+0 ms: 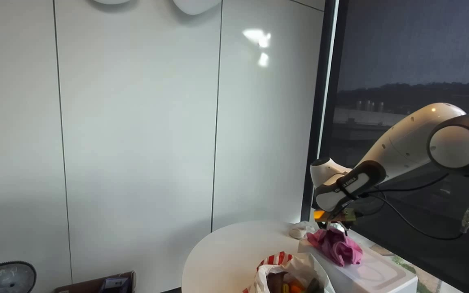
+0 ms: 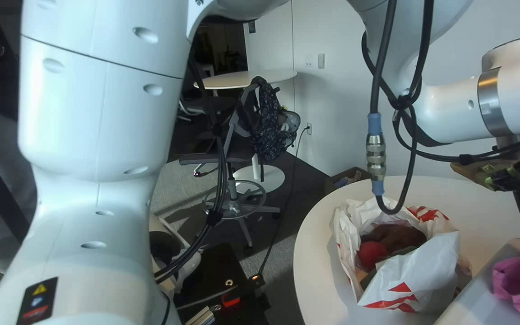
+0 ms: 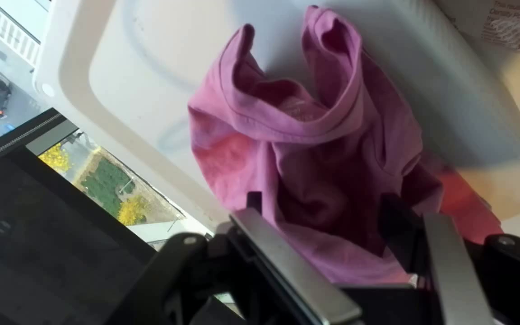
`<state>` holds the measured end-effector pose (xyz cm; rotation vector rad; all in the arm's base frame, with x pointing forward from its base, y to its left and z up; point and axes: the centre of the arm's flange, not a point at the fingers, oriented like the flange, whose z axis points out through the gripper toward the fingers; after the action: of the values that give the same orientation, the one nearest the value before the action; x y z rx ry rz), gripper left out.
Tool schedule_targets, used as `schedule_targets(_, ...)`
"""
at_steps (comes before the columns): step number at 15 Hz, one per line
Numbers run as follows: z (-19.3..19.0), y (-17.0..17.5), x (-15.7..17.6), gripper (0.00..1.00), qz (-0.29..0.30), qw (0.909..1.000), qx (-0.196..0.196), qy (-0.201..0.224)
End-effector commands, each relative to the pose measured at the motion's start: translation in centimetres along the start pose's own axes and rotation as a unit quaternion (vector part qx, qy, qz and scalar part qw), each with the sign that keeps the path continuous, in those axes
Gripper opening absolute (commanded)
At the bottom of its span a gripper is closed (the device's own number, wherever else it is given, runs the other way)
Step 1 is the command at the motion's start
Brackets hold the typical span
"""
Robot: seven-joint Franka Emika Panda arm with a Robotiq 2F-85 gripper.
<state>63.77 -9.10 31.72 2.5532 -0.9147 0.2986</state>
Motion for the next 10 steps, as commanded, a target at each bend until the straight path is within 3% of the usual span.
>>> schedule_targets(1,-5.9,0.6,-1.9,0.99,-0.027,0.9982,0.052,0.012)
schedule_targets(5,-10.5,-2.7,-7.9,1.0,-0.101,0.9873,0.12,-0.026)
schedule_targets(8,-10.5,-5.9,-12.6,1.0,-0.163,0.9726,0.144,-0.082)
schedule_targets(10,-8.7,-7.6,-15.1,1.0,-0.193,0.9631,0.139,-0.126)
